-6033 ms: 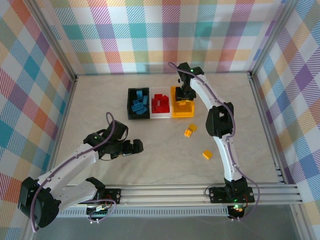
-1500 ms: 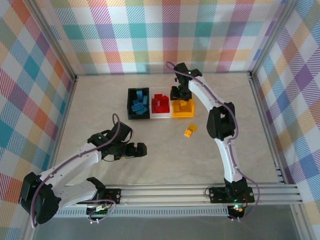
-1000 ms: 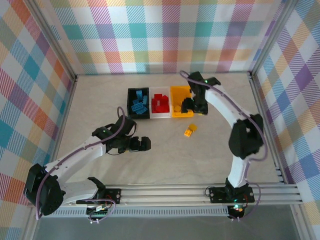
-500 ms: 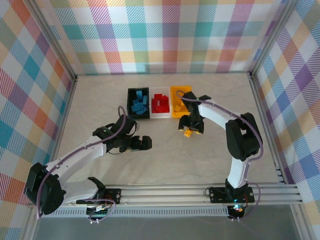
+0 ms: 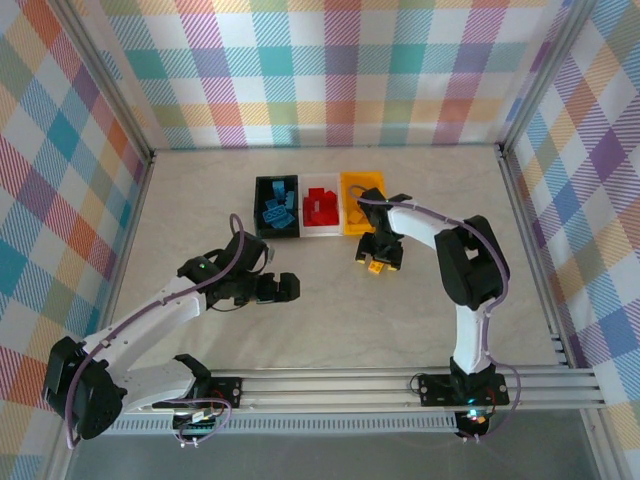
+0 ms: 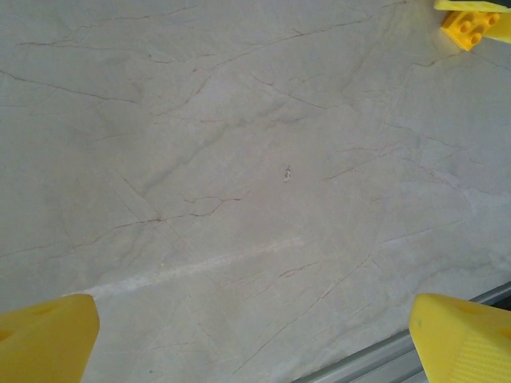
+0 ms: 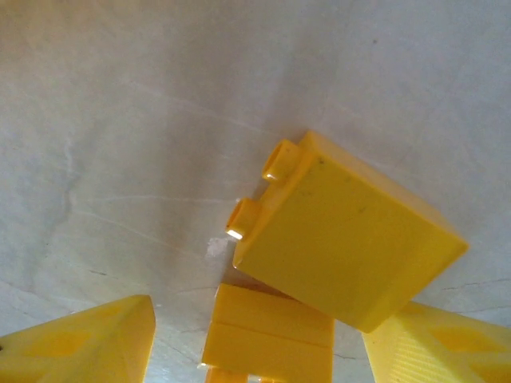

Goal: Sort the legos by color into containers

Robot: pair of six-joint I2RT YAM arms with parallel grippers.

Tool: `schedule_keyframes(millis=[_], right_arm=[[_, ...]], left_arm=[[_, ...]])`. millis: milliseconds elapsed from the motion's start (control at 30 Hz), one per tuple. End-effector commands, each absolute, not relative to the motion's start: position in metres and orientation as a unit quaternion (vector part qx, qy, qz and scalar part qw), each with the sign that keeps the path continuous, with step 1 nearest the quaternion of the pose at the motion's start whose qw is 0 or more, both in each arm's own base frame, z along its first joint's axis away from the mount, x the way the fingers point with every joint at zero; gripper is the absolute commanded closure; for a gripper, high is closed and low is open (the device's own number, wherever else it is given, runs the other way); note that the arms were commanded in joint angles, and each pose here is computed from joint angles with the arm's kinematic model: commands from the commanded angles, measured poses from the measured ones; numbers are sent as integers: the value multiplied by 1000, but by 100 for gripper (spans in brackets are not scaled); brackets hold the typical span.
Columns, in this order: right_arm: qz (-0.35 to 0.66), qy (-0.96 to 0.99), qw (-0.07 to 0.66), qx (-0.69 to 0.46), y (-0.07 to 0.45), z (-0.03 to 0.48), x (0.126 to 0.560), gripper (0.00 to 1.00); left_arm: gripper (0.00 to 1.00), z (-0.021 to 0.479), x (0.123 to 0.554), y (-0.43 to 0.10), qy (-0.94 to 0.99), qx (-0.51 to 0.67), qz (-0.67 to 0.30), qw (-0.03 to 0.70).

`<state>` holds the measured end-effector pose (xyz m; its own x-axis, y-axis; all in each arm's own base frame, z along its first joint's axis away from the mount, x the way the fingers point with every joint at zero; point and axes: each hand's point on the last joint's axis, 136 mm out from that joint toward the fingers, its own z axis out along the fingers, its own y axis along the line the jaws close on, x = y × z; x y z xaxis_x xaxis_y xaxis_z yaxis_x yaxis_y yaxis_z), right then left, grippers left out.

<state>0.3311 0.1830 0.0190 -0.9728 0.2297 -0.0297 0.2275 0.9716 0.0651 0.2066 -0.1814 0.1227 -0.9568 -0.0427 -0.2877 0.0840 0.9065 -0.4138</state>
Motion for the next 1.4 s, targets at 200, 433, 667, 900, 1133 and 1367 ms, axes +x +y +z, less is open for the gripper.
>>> schedule_keyframes(millis=[200, 433, 667, 900, 1133, 1367], right_arm=[[13, 991, 23, 131, 183, 10, 340, 43], [8, 992, 25, 125, 180, 14, 335, 58], [15, 992, 32, 123, 175, 33, 321, 63], [36, 991, 73, 104, 172, 88, 313, 62], [57, 987, 124, 87, 180, 128, 365, 62], [84, 983, 139, 81, 202, 124, 444, 61]], left_arm=[[0, 114, 200, -168, 970, 4, -204, 131], [0, 111, 196, -164, 969, -5, -208, 133], [0, 111, 197, -163, 968, -7, -211, 137], [0, 114, 200, -165, 965, -10, -216, 146], [0, 121, 204, -168, 963, -14, -223, 148], [0, 127, 200, -162, 967, -18, -210, 143]])
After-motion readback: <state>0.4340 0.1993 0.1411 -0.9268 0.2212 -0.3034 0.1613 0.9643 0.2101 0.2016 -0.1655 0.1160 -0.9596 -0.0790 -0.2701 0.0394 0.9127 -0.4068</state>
